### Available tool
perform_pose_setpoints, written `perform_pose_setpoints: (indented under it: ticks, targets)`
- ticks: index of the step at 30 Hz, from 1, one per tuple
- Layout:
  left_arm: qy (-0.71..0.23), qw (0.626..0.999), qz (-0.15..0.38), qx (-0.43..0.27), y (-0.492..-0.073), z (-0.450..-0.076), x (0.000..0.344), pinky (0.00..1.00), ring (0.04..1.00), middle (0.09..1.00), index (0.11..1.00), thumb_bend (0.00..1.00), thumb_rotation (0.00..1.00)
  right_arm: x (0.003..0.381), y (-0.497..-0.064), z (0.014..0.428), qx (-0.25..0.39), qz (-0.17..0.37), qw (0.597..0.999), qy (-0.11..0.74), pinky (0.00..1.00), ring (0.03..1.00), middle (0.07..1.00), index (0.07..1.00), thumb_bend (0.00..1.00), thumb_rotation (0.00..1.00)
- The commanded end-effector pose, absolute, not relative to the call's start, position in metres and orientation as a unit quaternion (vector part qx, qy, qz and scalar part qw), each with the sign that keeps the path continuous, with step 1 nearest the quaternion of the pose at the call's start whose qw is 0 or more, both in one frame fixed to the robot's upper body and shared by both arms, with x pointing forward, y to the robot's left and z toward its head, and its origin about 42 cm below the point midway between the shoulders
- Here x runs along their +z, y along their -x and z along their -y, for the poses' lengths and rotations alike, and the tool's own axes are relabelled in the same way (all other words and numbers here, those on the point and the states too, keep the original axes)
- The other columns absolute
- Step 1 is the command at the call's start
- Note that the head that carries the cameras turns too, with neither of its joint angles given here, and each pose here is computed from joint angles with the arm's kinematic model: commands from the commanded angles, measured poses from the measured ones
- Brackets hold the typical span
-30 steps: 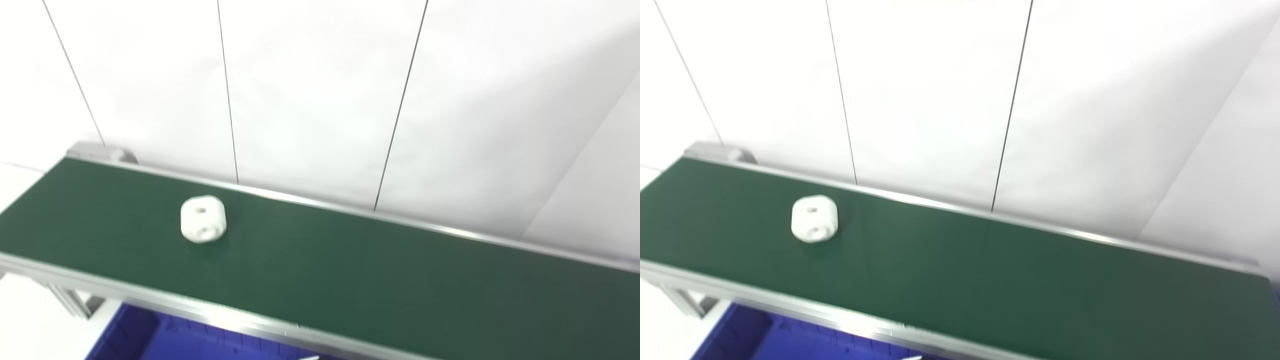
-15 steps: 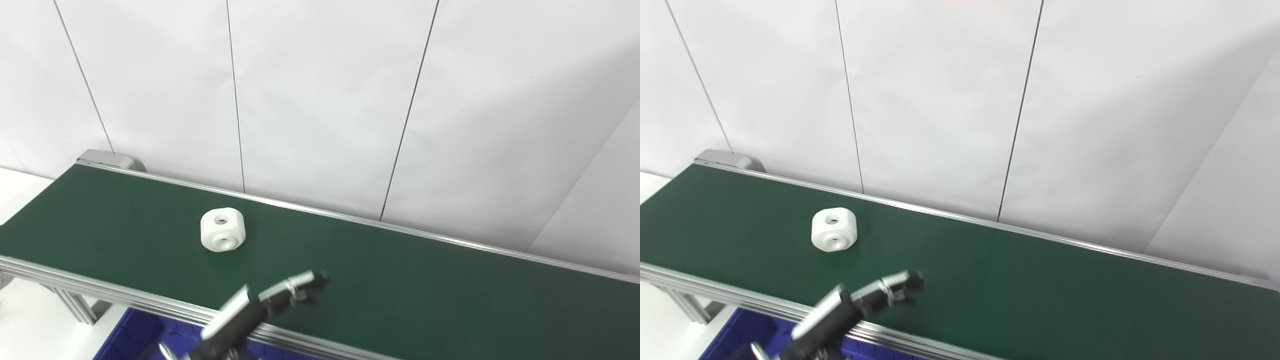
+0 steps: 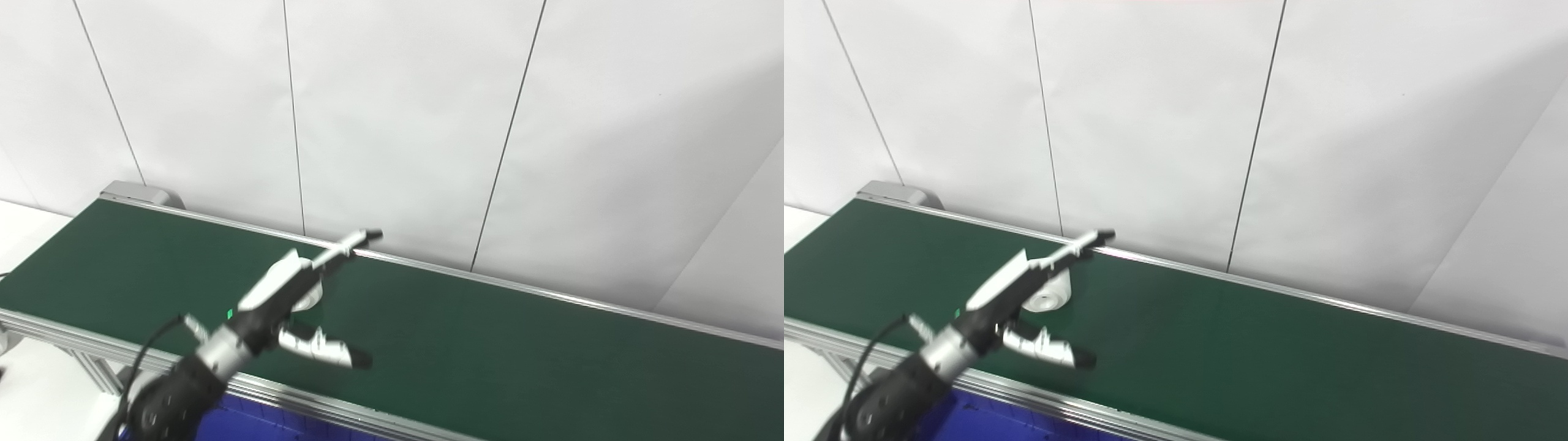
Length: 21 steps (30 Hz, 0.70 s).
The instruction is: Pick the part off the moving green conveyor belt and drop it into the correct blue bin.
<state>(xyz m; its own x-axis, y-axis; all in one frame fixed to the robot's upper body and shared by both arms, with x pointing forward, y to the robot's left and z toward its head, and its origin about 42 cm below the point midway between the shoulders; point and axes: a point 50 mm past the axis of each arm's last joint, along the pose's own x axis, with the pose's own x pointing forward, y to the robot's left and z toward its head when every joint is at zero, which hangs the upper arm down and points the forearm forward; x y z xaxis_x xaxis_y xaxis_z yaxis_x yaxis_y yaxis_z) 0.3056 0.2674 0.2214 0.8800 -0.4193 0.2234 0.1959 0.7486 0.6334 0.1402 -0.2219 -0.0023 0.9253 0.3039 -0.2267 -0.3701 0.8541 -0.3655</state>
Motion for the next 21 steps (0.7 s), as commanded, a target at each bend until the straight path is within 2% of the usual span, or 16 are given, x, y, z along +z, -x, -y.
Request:
perform_pose_setpoints:
  ticks: [1, 6, 10, 13, 15, 16, 18, 21]
  targets:
    - [-0.325, 0.919, 0.167, -0.149, -0.326, -0.274, 0.232, 0.91, 0.974, 0.993, 0.951, 0.79, 0.37, 0.007, -0.146, 0.219, 0.174, -0.038, 0.964, 0.198, 0.75, 0.886, 0.932, 0.952, 0.89, 0.33]
    - [-0.379, 0.908, 0.127, -0.128, -0.37, -0.286, 0.226, 0.93, 0.984, 0.989, 0.943, 0.8, 0.34, 0.006, -0.148, 0.218, 0.172, -0.036, 0.964, 0.199, 0.75, 0.881, 0.93, 0.952, 0.9, 0.31]
    - [-0.419, 0.895, 0.098, -0.119, -0.395, -0.291, 0.215, 0.88, 0.974, 0.999, 0.941, 0.81, 0.27, 0.005, -0.148, 0.217, 0.172, -0.034, 0.964, 0.201, 0.74, 0.877, 0.928, 0.952, 0.89, 0.32]
    - [-0.457, 0.879, 0.085, -0.11, -0.409, -0.292, 0.206, 0.86, 0.965, 0.997, 0.94, 0.81, 0.26, 0.004, -0.147, 0.217, 0.172, -0.034, 0.964, 0.199, 0.74, 0.878, 0.928, 0.953, 0.89, 0.32]
    - [-0.49, 0.862, 0.071, -0.106, -0.417, -0.292, 0.2, 0.87, 0.959, 0.997, 0.933, 0.84, 0.26, 0.005, -0.147, 0.216, 0.17, -0.036, 0.965, 0.195, 0.75, 0.878, 0.927, 0.948, 0.89, 0.31]
    - [-0.508, 0.853, 0.062, -0.106, -0.421, -0.292, 0.197, 0.95, 0.984, 0.999, 0.94, 0.84, 0.28, 0.005, -0.146, 0.216, 0.17, -0.037, 0.966, 0.194, 0.76, 0.879, 0.927, 0.949, 0.9, 0.31]
    - [-0.537, 0.836, 0.047, -0.106, -0.425, -0.291, 0.192, 0.99, 0.998, 1.0, 0.937, 0.86, 0.29, 0.005, -0.146, 0.216, 0.17, -0.036, 0.965, 0.194, 0.76, 0.876, 0.924, 0.949, 0.9, 0.32]
    - [-0.568, 0.815, 0.021, -0.111, -0.43, -0.289, 0.186, 1.0, 1.0, 1.0, 0.931, 0.87, 0.27, 0.005, -0.145, 0.216, 0.171, -0.034, 0.965, 0.195, 0.75, 0.879, 0.926, 0.951, 0.89, 0.31]
